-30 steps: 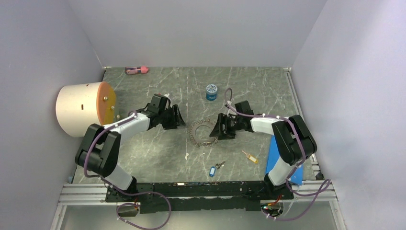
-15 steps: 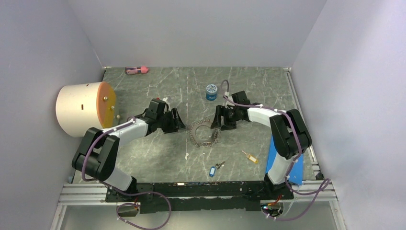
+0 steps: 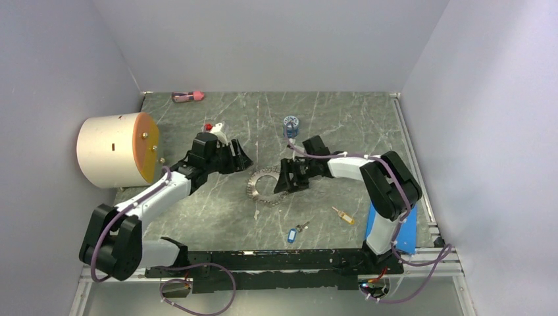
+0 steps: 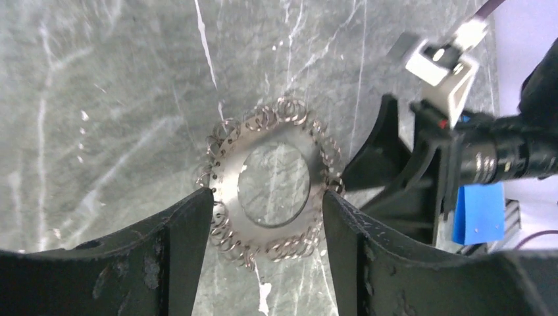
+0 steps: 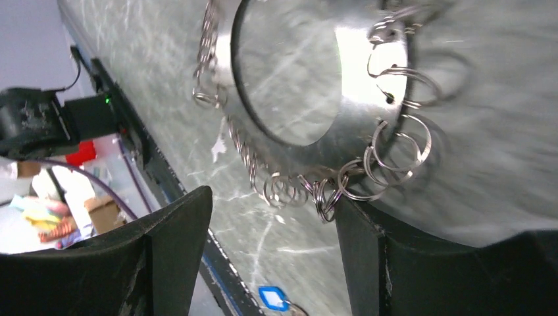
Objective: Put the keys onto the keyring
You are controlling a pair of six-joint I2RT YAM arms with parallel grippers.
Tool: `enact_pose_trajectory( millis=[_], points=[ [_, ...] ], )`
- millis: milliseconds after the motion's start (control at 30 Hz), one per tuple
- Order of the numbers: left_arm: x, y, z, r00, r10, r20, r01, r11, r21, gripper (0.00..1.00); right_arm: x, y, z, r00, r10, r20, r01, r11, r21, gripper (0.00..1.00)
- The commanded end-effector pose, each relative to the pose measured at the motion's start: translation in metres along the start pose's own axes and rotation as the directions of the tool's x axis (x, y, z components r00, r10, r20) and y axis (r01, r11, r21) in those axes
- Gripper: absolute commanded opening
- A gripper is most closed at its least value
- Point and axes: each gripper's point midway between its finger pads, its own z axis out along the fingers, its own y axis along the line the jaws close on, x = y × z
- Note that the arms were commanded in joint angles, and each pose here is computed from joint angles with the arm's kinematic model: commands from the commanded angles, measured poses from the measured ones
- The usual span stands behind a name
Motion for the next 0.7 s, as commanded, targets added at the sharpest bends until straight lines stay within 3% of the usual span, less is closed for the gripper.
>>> enact_pose_trajectory(
  millis=[0,367,667],
  points=[
    [-0.024,-0.001,-0.015,0.989,0.113,0.096,-0.111,0.993,-0.03,0.68,0.017,0.027,0.018,0.998,-0.029,-0.05,0.025,0.996,-0.088,0.72],
    [-0.026,0.003,-0.025,0.971,0.21,0.112,-0.205,0.977,-0.054,0.68,-0.02,0.015,-0.026,0.987,-0.102,0.127,0.095,0.994,0.056,0.86],
    [-0.011,-0.001,-0.017,0.978,0.195,0.068,-0.196,0.98,0.01,0.66,-0.011,-0.012,-0.039,0.989,-0.019,0.147,0.012,0.999,0.051,0.77]
  ],
)
